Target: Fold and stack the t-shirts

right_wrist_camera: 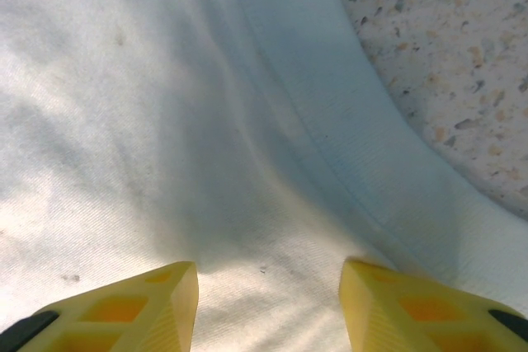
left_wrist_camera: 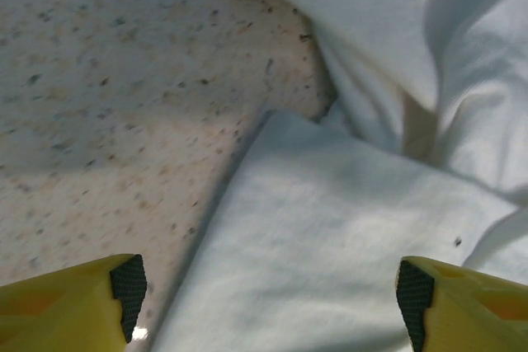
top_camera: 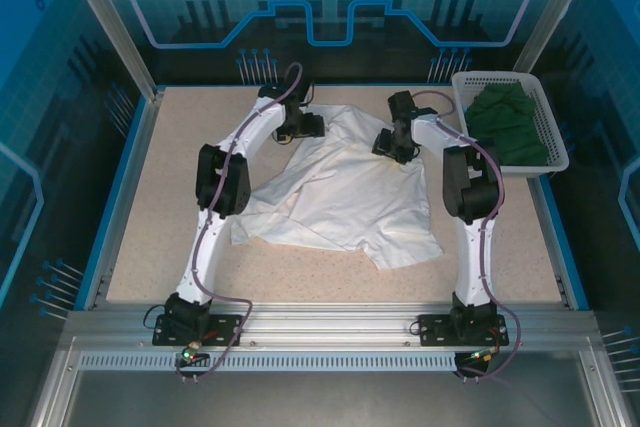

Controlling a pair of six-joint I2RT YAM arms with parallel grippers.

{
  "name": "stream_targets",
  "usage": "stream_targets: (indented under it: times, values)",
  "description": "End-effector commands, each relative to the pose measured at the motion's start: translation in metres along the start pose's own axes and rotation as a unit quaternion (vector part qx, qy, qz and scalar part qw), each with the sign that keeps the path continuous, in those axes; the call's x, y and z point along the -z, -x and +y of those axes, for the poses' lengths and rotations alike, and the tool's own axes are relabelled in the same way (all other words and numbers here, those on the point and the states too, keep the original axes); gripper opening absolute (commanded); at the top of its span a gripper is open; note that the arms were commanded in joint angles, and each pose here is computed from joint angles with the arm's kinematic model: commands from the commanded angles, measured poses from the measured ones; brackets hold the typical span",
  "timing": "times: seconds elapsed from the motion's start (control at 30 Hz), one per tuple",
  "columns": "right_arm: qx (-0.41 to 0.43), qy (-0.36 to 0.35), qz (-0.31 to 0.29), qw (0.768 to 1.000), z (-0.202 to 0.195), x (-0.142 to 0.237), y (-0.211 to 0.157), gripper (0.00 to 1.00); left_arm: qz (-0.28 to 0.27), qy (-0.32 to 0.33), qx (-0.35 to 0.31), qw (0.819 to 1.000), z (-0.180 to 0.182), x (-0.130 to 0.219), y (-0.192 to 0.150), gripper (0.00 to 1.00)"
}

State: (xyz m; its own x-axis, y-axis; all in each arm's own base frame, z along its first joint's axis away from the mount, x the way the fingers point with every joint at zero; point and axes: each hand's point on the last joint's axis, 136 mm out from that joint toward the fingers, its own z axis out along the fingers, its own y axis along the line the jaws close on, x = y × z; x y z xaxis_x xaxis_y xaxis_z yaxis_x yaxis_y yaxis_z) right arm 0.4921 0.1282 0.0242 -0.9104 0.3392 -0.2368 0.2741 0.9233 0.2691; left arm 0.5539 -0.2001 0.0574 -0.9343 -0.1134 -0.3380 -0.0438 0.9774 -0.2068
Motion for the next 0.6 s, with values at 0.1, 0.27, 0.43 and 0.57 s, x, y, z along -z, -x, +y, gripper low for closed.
stream_targets:
  times: [0.1,0.27,0.43,0.57]
  values:
    - [0.007,0.003,0.018,1.0,-0.002,-0.006,-0.013,0.5,0.018,-0.029,-0.002,0.999,-0.016,-0.028,-0.007,0.67]
    - [0.004,0.002,0.021,1.0,-0.004,-0.01,-0.014,0.49,0.023,-0.031,-0.005,0.999,-0.017,-0.034,-0.012,0.35]
    - [-0.002,-0.007,0.025,1.0,-0.009,-0.016,-0.014,0.49,-0.001,-0.014,-0.016,1.0,-0.011,-0.022,-0.001,0.13]
    - [-0.017,-0.004,0.025,1.0,-0.012,-0.017,-0.013,0.48,-0.038,0.006,-0.021,0.999,0.001,0.0,0.017,0.13]
